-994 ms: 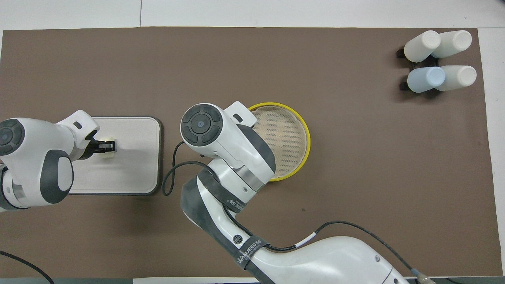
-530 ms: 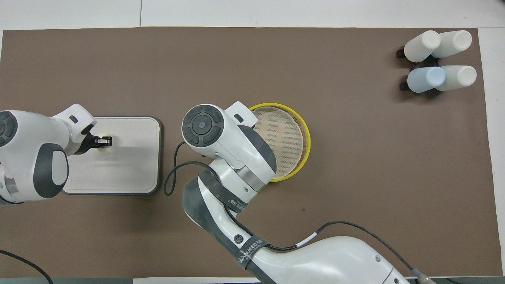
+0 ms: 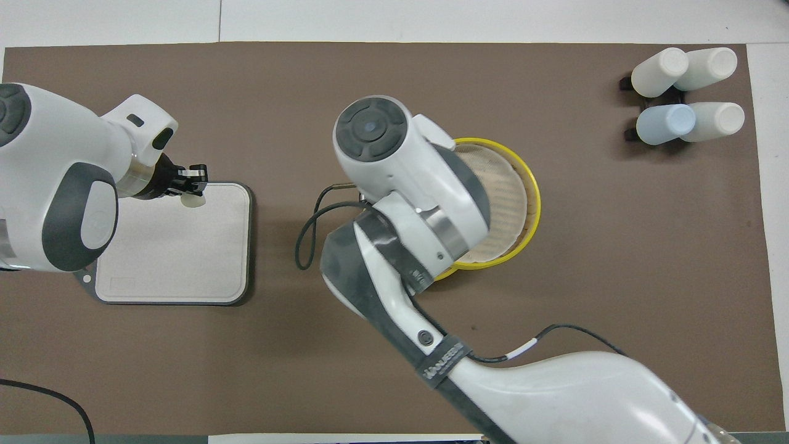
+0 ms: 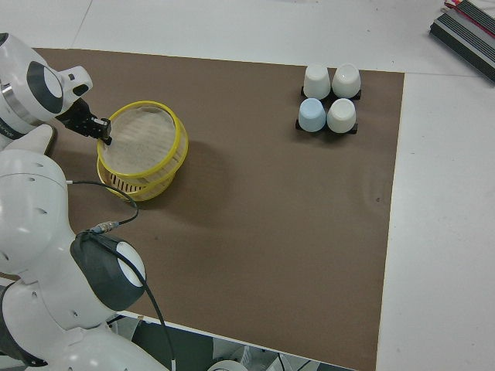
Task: Place bun in steamer
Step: 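Lift the lid with the right gripper while the left gripper lifts the bun, then lower the bun into the open steamer with the left gripper and release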
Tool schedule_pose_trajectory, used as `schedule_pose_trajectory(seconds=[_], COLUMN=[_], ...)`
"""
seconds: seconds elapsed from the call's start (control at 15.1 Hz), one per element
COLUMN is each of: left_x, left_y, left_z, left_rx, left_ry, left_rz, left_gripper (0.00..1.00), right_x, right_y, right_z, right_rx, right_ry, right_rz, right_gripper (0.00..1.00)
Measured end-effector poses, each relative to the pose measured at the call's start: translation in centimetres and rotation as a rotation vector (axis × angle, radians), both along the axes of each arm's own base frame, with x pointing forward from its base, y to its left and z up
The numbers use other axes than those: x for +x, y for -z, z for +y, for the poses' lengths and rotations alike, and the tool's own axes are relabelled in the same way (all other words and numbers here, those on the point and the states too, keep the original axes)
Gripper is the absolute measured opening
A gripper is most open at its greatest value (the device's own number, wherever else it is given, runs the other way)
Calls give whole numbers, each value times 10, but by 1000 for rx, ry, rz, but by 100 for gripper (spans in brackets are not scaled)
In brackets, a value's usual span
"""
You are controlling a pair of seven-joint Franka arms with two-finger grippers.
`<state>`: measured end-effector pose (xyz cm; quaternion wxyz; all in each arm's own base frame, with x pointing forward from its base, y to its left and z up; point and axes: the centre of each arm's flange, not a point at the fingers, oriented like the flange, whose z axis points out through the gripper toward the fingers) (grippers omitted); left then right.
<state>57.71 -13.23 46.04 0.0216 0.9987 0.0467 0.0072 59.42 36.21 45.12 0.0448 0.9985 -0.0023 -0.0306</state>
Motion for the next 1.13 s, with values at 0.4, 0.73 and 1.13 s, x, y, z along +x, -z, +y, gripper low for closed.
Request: schedule_pose_trajectory(seconds=[0.4,0.73,1.13], left_x=[-32,-73,-85], left_y=[-17,43,129], left_z=[-162,-275,-319], left_rx=[-41,-75,-41], left_ry=[-110,-138,-139], left_rz=[-38,-58,-70], left_gripper=[21,24,27], right_x=[39,48,48], right_y=[-58,-54,-52], right_z=[-168,-209,-219], right_rx=[57,73,78], right_ry=[-109,-178,-196], right_rz=[99,123,139], right_gripper=[9,9,9])
